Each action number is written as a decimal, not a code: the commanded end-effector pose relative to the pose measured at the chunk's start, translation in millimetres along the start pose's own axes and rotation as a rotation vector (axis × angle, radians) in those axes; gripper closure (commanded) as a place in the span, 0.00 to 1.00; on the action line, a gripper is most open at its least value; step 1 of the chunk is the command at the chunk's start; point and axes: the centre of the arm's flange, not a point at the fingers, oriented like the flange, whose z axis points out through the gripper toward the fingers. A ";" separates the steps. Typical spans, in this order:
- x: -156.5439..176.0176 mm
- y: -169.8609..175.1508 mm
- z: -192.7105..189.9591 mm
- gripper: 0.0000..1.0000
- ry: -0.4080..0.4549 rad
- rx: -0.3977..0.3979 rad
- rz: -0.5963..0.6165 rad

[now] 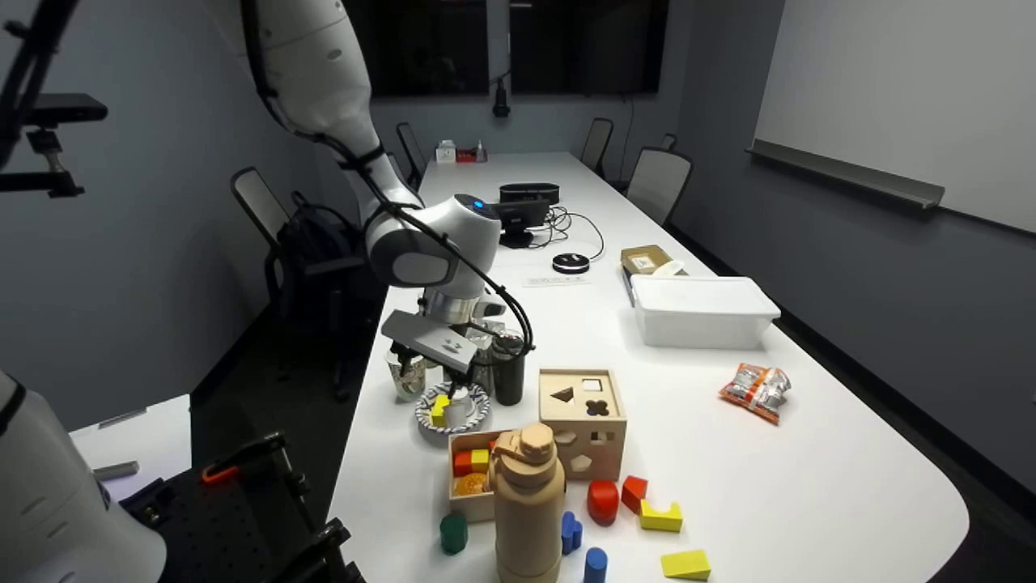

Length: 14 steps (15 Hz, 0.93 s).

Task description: Put the coffee pod in the wooden box.

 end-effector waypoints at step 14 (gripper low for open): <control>69.2 0.9 79.0 0.00 -0.007 -0.159 -0.245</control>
